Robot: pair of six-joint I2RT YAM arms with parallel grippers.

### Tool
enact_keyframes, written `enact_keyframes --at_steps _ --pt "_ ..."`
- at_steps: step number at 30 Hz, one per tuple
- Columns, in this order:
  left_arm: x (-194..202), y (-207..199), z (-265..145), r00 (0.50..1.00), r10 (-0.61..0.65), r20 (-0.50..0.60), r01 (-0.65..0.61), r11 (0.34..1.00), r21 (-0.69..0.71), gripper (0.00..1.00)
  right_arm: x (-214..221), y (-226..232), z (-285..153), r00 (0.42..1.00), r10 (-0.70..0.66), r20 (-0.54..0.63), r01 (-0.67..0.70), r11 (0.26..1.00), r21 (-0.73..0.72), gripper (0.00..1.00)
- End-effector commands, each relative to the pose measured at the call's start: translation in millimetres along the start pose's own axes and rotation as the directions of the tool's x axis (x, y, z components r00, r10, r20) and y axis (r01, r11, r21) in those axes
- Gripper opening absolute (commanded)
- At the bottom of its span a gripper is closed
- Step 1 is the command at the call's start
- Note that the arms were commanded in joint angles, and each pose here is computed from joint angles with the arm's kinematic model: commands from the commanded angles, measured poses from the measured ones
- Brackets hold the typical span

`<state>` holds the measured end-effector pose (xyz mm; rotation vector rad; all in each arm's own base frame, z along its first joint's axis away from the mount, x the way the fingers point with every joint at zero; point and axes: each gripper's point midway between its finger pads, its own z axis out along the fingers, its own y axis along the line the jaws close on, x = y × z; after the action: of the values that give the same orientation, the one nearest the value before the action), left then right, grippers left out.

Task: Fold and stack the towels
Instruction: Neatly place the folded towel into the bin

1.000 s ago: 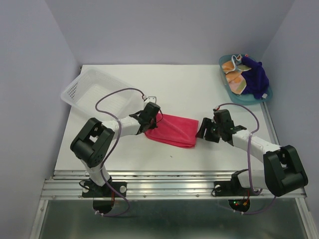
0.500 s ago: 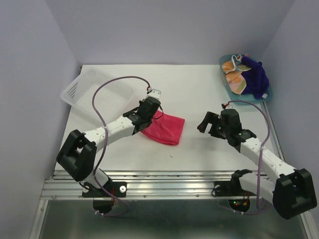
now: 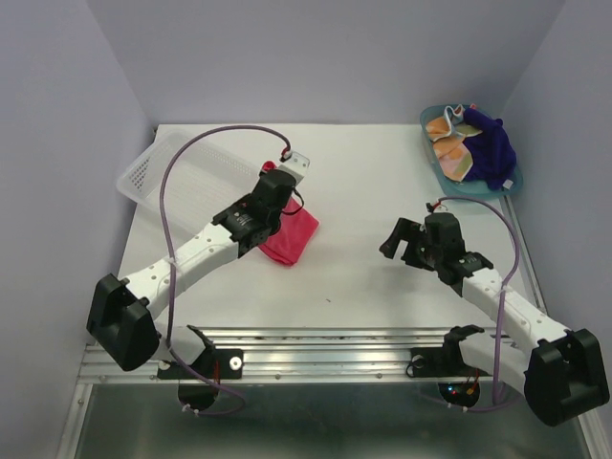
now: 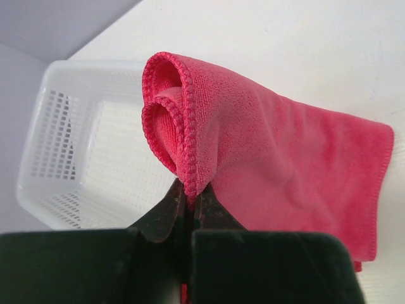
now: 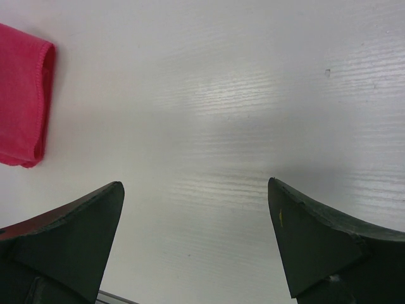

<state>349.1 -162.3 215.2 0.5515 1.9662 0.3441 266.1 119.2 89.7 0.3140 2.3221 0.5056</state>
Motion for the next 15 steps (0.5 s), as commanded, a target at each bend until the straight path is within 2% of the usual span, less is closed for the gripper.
enact_keyframes --at_steps 1,10,15 --pt "-39.6 38.6 -22.8 0.996 0.027 0.083 -0.020 0.997 -0.081 0.00 0.7 2.6 -0.4 1.000 -0.005 0.011 0.006 1.000 -0.018 1.00" --pt "-87.8 79.8 -62.0 0.983 0.015 0.185 0.005 0.994 -0.111 0.00 2.3 -2.1 2.5 1.000 -0.004 0.004 0.004 1.000 0.004 1.00" --pt "-101.3 96.9 -78.8 0.974 0.061 0.218 -0.033 0.991 -0.129 0.00 2.2 -2.7 3.6 1.000 -0.004 0.001 0.004 1.000 0.010 1.00"
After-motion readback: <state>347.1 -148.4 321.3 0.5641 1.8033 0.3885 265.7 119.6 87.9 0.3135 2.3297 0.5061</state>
